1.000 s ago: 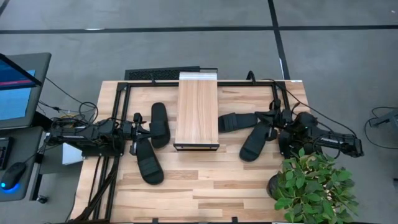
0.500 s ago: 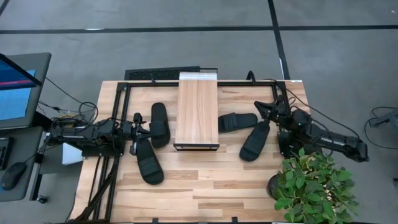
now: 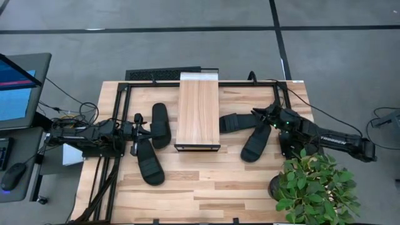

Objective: Pick and place slides into the shelf
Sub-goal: Put the black slide on the shelf

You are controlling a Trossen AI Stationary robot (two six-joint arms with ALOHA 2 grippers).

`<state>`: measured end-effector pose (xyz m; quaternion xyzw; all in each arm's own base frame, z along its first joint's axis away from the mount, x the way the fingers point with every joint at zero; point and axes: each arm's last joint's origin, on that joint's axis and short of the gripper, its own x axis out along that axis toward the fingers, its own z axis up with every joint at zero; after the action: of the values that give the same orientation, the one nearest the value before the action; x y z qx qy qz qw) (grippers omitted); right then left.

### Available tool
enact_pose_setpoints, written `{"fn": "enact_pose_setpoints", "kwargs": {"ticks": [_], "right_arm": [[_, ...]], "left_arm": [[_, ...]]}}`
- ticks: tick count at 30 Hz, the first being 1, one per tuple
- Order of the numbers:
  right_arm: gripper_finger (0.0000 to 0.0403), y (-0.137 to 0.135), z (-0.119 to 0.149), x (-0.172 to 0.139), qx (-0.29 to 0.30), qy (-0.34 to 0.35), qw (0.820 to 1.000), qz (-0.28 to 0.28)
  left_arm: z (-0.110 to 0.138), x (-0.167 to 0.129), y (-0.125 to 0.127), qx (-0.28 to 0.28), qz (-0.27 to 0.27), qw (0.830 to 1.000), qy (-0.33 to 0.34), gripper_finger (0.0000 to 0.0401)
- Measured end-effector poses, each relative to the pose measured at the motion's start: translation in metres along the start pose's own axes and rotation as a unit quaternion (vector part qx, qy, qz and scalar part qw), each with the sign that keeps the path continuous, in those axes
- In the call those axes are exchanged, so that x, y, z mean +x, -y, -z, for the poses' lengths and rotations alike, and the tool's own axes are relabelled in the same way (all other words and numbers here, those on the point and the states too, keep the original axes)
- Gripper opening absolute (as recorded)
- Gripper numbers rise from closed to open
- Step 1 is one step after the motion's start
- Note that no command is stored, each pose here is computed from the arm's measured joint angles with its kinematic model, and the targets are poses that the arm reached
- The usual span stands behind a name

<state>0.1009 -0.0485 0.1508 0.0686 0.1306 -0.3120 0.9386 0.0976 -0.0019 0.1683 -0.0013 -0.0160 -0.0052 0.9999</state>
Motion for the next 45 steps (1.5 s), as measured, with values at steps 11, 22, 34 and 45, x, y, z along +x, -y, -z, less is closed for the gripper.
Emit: {"fn": "enact_pose_setpoints", "kwargs": {"ticks": [11, 22, 34, 45], "right_arm": [[0.0067, -0.006, -0.001, -0.001, -0.053, 0.006, 0.998, -0.033], [0.0067, -0.017, -0.005, -0.004, 0.002, 0.021, 0.994, -0.103], [0.0068, -0.021, 0.010, 0.007, 0.045, -0.069, 0.992, -0.096], [0.0068, -0.022, 0.027, 0.016, 0.034, -0.118, 0.989, -0.084]], "left_arm": [[0.000, 0.000, 0.000, 0.001, 0.000, 1.000, 0.000, 0.0000], [0.000, 0.000, 0.000, 0.000, 0.000, 1.000, 0.000, 0.0000], [0.000, 0.000, 0.000, -0.001, 0.000, 1.000, 0.000, 0.0000], [0.000, 0.000, 0.000, 0.001, 0.000, 1.000, 0.000, 0.0000]]}}
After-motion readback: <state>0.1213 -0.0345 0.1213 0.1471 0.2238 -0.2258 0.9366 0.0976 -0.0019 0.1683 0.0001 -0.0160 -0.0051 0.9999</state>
